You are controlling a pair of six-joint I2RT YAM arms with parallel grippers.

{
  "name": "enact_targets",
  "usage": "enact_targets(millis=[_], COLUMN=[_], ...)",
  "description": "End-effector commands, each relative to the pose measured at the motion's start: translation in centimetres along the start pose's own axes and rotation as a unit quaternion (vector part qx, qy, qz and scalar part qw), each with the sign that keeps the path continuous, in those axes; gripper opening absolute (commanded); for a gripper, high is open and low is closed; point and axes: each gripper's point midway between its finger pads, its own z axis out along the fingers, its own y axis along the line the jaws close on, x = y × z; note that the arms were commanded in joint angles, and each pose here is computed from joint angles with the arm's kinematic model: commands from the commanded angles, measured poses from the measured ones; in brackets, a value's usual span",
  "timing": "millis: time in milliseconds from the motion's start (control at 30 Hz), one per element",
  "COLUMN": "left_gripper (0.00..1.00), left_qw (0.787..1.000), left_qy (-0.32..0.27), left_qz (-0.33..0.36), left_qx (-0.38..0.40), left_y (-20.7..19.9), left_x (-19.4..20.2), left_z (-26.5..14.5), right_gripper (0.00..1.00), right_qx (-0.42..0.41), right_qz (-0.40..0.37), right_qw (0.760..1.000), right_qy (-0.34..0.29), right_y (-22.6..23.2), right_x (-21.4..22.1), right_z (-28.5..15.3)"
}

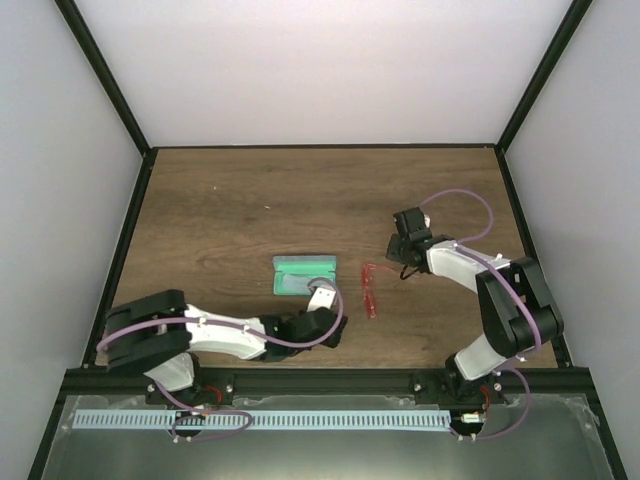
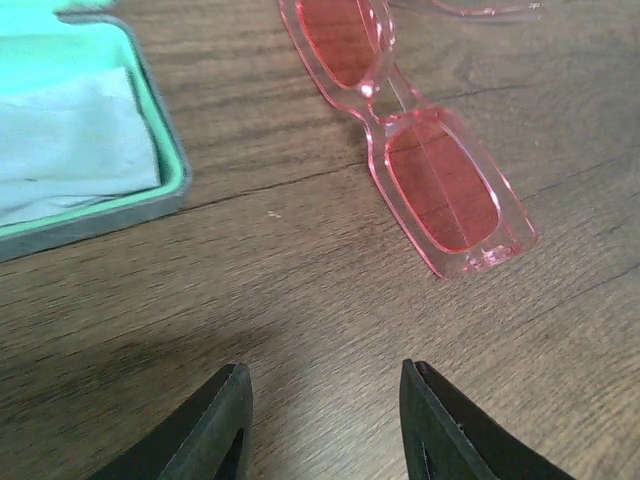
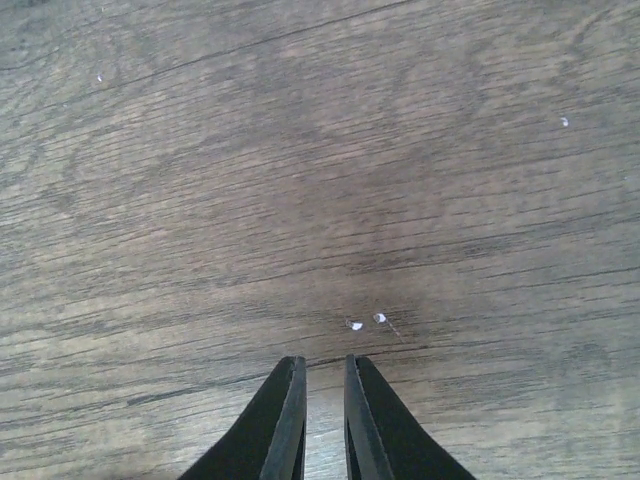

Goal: Organize the sunglasses
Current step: Fold the sunglasses at the center of the board.

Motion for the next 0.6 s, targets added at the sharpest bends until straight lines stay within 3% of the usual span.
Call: enact_targets(millis=[0, 200, 367, 567], left_gripper=[0.43, 0.44, 0.48, 0.49], left_qw=[1.000, 0.999, 1.000, 1.000], left_qy=[-0.005, 0.006, 0.004, 0.014], left_qz=[-0.012, -0.015, -0.001, -0.004], left_qx=[0.020, 0.032, -0.014, 0.001], left_y=[-2.1, -3.2, -2.7, -2.8], left_x=[-0.3, 0.5, -0.4, -1.2], left_z=[1.6, 3.5, 4.8, 5.9], right_gripper=[0.13, 0.11, 0.07, 0.04], right_qx=[0.003, 0.017, -0.009, -0.037], right_qz=[0.013, 0.019, 0.043, 0.046], right_qw=[1.000, 1.000, 0.999, 0.998], right_qy=[-0.014, 0.003, 0.024, 0.031], right_y=[-0.5, -1.4, -1.3, -0.3], right_x=[-0.4, 1.1, 3.3, 5.4], right_z=[-0.2, 0.5, 1.2, 1.0])
